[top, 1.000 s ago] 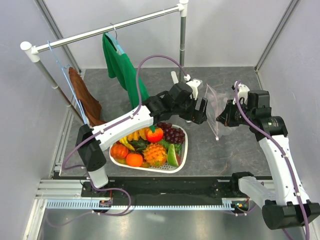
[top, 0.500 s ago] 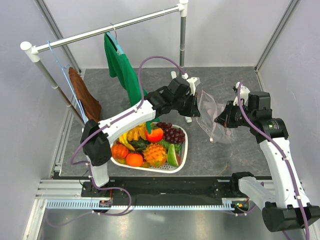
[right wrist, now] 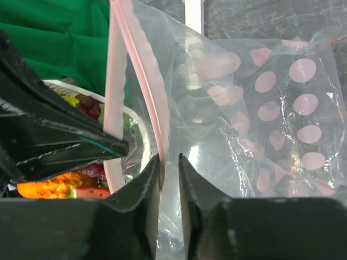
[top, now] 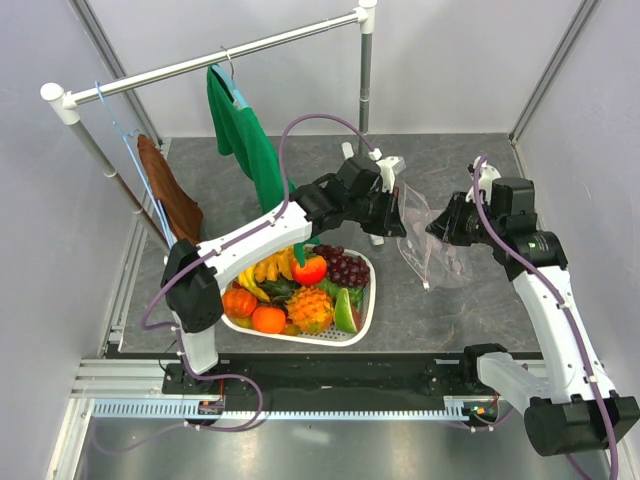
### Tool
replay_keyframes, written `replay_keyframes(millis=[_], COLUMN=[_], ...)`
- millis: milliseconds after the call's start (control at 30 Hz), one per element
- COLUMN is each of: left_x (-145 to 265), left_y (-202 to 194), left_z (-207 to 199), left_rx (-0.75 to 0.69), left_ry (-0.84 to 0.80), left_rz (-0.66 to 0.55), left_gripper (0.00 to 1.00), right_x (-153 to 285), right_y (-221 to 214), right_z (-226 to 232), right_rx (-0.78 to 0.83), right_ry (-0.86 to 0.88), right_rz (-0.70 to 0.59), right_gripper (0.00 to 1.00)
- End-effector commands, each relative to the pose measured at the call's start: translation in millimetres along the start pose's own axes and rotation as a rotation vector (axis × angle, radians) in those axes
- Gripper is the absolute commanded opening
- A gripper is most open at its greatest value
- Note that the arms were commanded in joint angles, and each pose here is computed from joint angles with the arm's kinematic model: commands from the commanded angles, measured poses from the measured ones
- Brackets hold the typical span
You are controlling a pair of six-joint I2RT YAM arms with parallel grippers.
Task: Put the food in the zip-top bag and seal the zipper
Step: Open the zipper of the food storage bag.
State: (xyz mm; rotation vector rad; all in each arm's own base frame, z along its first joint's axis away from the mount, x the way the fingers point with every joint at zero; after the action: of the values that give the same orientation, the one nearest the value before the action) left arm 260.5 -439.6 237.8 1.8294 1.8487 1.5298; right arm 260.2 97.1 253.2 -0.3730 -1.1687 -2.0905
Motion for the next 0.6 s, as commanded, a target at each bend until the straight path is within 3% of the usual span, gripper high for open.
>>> replay_keyframes(millis=[0,133,167,200,233,467,567], left_x=[19,24,26,25,28,45,48], left_y=[15,16,16,13,14,4,-1], left_z=[-21,-12,-8,-2,0,62,68], left_rx=[-0.013,-0.018,-0.022,-0.027,-0.028,-0.187,-0.256], left_ry=[-0.066,-0.04,-0.033,-0.019,-0.012,0.231,0.249], left_rz=[-0.059,-0.069,-0.07,-0.064,-0.068,-0.034,-0.002], left_gripper=[0.02,0.02,0.02,0.02,0.02,0.02,0.03], right_x=[-5,0,3,7,12,56,72], right_y=[4,-8,-12,-13,-15,11,13], right_z=[0,-1,-2,-3,-6,-9,-5], right_rx=[0.006,0.024,0.037,0.048,0.054,0.184,0.191], right_ry=[0.006,0.007,-0.001,-0.005,-0.034,-0.164,-0.183], right_rz=[-0.019,0.04,0.053,0.048,0.05,0.01,0.009], right_gripper=[0.22,0.26,0.22,0.02,0.0,0.0,0.0])
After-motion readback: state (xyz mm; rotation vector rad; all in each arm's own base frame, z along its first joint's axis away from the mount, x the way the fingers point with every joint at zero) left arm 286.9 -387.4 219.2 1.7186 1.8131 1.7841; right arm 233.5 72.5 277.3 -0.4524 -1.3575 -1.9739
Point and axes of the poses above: each gripper's point midway between its finger pads, its own x axis back along the fingers, its own z axis along the line the jaws close on, y = z × x, the point moved 1 cm from there along x, back along the fingers, and after that the axes turned 8 degrees about -x, right-handed, at the moved point
